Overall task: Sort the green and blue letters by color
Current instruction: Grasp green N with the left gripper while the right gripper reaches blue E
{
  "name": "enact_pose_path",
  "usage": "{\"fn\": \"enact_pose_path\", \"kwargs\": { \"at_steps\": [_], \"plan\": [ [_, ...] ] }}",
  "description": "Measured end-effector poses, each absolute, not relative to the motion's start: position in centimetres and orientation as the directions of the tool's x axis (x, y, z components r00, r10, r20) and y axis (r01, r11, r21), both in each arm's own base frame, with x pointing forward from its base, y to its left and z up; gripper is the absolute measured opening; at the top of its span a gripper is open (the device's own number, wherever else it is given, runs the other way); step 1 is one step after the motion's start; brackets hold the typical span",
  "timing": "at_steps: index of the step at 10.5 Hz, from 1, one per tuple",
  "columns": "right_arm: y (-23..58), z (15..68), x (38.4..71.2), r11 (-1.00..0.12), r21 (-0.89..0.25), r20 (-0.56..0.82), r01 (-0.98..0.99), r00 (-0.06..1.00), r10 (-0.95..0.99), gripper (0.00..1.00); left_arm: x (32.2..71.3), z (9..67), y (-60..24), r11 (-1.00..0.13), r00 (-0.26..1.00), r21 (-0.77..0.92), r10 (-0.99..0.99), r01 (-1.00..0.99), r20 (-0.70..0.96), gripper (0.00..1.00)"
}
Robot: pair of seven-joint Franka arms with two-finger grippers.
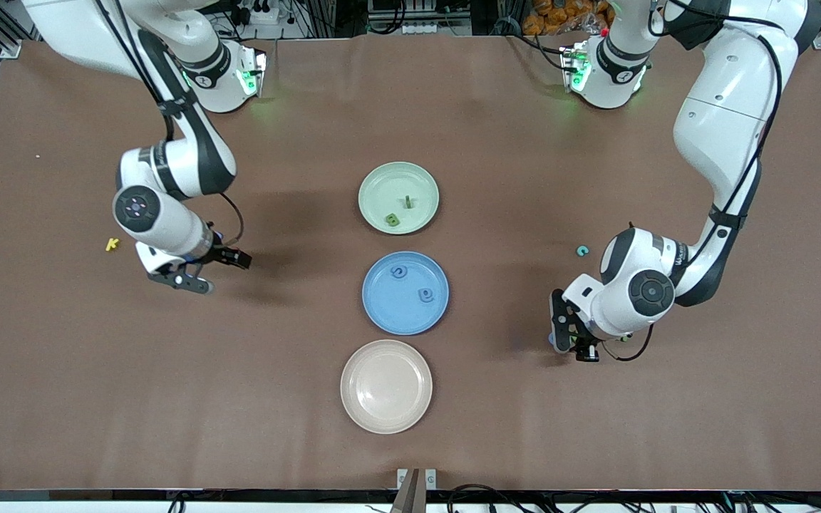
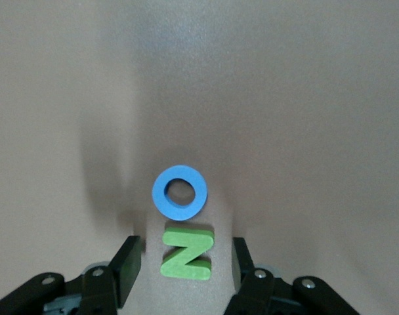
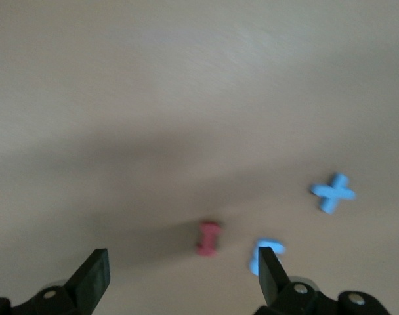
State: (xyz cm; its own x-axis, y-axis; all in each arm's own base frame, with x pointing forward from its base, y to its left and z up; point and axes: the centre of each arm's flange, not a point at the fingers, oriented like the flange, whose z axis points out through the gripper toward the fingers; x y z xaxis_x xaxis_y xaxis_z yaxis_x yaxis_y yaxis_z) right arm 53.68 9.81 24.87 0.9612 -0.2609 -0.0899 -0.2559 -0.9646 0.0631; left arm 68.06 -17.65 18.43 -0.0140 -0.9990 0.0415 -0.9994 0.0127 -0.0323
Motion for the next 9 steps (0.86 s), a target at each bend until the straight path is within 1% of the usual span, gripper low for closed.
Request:
{"fn": "enact_pose_path", "kwargs": {
  "at_steps": [2,4,5,6,9],
  "plan": [
    [7.0,25.4,50.9,-0.957,0.069,-0.099,-0.282,0.952,-0.288,1.00,68.0,17.9,-17.6,0.012,-0.013,-0.025,-0.999,-1.000,0.040,0.62],
    [5.0,25.0,48.4,-0.948,0.041,-0.045,-0.316,0.947,-0.318,1.00,67.9,17.7,-17.6,0.012,-0.013,-0.022,-0.999,-1.000,0.040,0.61],
    [3.9,24.1,47.2,-0.942,0.028,-0.020,-0.336,0.942,-0.336,1.00,68.0,17.8,-17.6,0.013,-0.014,-0.024,-0.999,-1.000,0.041,0.50],
    [2.8,23.3,46.3,-0.934,0.025,-0.015,-0.355,0.935,-0.356,1.00,68.0,18.0,-17.6,0.013,-0.014,-0.023,-0.999,-1.000,0.039,0.36],
    [0.5,22.8,45.8,-0.916,0.025,-0.017,-0.401,0.916,-0.401,1.00,68.2,18.1,-17.2,-0.016,0.015,-0.027,-0.999,-1.000,0.040,0.35]
  ]
}}
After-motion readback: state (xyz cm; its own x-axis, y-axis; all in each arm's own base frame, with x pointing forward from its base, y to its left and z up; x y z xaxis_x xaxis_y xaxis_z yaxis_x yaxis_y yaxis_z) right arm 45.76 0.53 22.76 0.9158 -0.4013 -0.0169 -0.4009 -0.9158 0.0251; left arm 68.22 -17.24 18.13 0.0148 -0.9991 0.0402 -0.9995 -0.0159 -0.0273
